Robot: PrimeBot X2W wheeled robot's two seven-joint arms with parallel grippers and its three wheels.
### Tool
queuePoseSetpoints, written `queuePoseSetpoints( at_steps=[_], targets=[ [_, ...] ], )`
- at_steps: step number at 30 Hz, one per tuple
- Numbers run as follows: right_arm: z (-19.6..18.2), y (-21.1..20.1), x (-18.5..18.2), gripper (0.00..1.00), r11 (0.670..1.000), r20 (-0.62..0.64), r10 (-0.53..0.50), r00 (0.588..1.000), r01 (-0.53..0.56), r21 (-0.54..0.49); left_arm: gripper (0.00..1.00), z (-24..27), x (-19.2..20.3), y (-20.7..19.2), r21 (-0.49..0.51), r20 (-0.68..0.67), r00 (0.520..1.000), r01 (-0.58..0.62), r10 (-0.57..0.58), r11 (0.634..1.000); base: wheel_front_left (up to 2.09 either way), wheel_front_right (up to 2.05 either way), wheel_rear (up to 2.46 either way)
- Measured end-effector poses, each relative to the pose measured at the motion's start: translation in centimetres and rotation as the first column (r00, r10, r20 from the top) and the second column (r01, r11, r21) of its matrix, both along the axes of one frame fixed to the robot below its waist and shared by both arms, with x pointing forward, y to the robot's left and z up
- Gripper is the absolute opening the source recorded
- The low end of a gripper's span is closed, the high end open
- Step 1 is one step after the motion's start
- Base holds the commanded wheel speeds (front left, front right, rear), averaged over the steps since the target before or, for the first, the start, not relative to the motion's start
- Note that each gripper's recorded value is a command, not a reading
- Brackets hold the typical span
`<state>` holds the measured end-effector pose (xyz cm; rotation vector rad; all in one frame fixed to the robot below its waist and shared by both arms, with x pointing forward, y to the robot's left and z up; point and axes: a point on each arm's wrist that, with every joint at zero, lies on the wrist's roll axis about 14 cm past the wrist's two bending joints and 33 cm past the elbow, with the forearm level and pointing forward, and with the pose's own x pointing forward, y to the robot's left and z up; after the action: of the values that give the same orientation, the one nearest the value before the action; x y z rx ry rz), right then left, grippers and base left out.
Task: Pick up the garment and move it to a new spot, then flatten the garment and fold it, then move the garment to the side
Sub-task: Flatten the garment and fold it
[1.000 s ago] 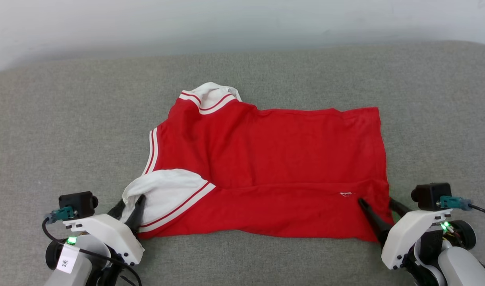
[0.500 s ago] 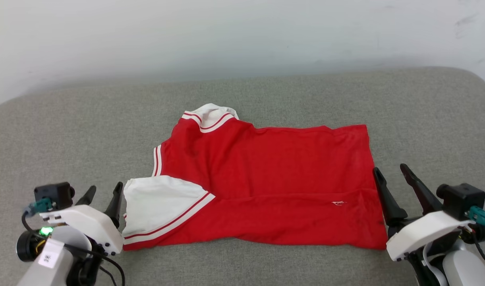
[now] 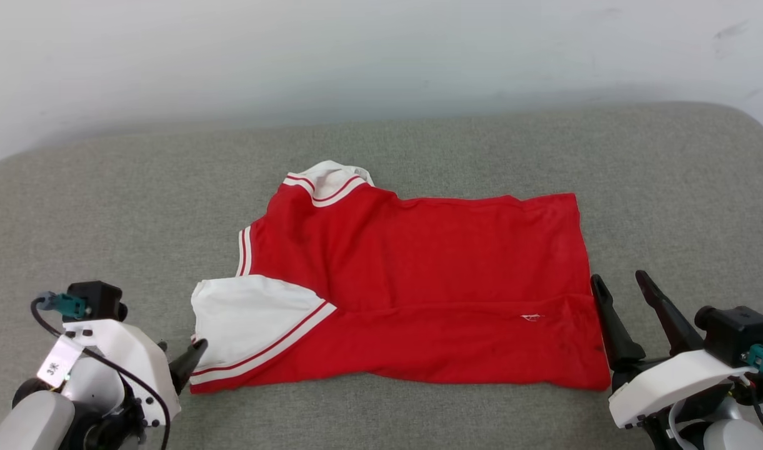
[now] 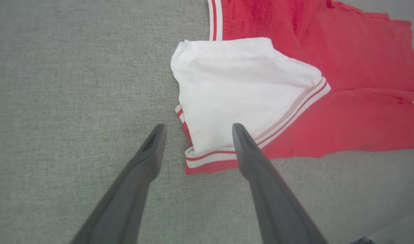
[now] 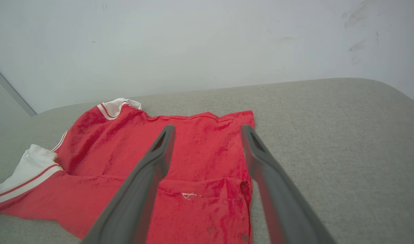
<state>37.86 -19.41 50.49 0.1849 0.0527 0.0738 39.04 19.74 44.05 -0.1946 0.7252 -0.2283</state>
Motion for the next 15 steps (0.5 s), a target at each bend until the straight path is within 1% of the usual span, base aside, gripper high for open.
queuePoseSetpoints(
  at_steps=[3,6,12,15],
  targets=[
    [-0.3,0.0,0.2,1.0,1.0,-0.014,-0.005,1.0,0.006,0.005,1.0,-1.7,-0.8,-0.4,-0.007,-0.099,0.995,0.007,-0.007,1.0,0.0,0.0,0.0],
    [-0.7,-0.1,0.4,1.0,1.0,-0.027,-0.012,1.0,0.012,0.008,1.0,-3.4,-1.5,-1.2,-0.035,-0.19,0.982,0.011,-0.018,0.999,0.0,0.0,0.0],
    [-2.1,-1.0,0.6,1.0,0.999,-0.071,-0.037,0.997,0.037,0.003,1.0,-5.7,-0.9,-1.5,-0.032,-0.254,0.967,0.002,-0.01,1.0,0.0,0.0,0.0],
    [-2.7,-1.5,0.7,1.0,0.999,-0.091,-0.053,0.994,0.053,0.005,1.0,-6.7,-0.6,-2.1,-0.038,-0.276,0.96,0.023,-0.032,0.999,0.0,0.0,0.0]
  ],
)
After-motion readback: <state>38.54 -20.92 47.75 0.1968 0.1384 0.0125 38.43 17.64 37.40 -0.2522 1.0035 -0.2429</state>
